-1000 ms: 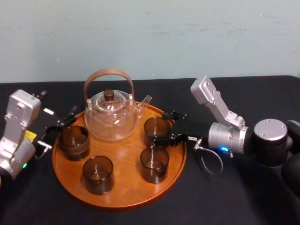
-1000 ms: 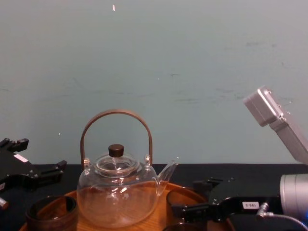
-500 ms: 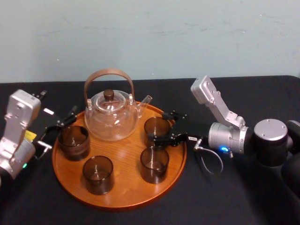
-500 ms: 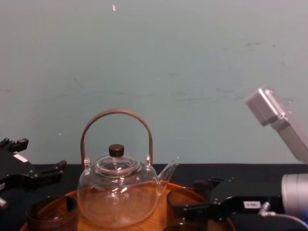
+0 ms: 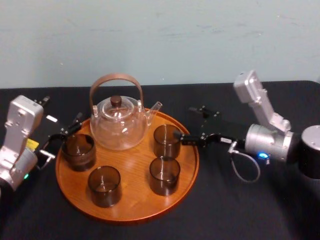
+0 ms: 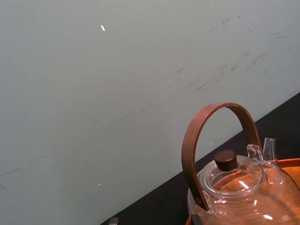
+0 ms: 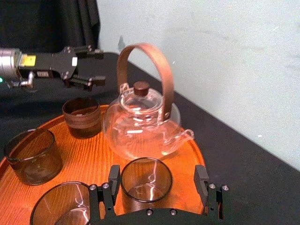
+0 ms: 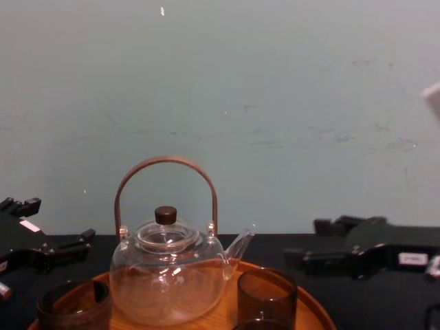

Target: Pick up the glass from the table and place it on the tray.

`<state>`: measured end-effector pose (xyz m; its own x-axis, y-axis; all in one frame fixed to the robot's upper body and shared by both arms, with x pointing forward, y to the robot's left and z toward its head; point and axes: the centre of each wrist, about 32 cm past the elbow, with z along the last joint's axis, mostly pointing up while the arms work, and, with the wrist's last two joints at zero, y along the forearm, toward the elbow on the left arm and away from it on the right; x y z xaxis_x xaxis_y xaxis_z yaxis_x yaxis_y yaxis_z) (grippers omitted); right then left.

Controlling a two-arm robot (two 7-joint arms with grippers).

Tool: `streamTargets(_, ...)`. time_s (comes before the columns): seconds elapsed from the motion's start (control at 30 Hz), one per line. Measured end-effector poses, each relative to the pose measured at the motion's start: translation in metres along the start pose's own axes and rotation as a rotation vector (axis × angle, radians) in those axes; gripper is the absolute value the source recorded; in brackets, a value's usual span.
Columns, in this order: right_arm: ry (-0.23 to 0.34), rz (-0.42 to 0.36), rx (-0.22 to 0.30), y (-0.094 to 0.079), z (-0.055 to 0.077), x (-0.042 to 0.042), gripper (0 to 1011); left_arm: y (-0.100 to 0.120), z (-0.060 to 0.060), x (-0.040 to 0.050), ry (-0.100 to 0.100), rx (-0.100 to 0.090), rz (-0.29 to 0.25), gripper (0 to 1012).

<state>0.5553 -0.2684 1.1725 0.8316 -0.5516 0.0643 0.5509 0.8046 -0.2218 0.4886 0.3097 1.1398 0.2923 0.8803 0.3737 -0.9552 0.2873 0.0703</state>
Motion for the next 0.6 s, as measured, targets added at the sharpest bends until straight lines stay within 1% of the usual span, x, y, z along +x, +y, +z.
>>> streamTargets(0.13,-0.006,-0.032,0.026,-0.015,0.003,-0.0013,1002,0.0,0.0,0.0,0.0,0.0,0.0,1001)
streamTargets(0.2,-0.007,-0.047,0.038,-0.022,0.004,-0.0019,1002,0.0,0.0,0.0,0.0,0.0,0.0,1001)
streamTargets(0.3,-0.008,-0.084,0.067,-0.038,0.004,-0.0036,1002,0.0,0.0,0.0,0.0,0.0,0.0,1001)
streamTargets(0.37,-0.007,-0.102,0.077,-0.044,0.003,-0.0042,1002,0.0,0.0,0.0,0.0,0.0,0.0,1001)
streamTargets(0.4,-0.01,-0.123,0.088,-0.05,0.003,-0.0054,1002,0.0,0.0,0.0,0.0,0.0,0.0,1002)
streamTargets(0.47,-0.013,-0.146,0.097,-0.055,0.001,-0.0068,1002,0.0,0.0,0.0,0.0,0.0,0.0,1001)
streamTargets(0.6,-0.016,-0.228,0.12,-0.068,-0.005,-0.0123,1002,0.0,0.0,0.0,0.0,0.0,0.0,1001)
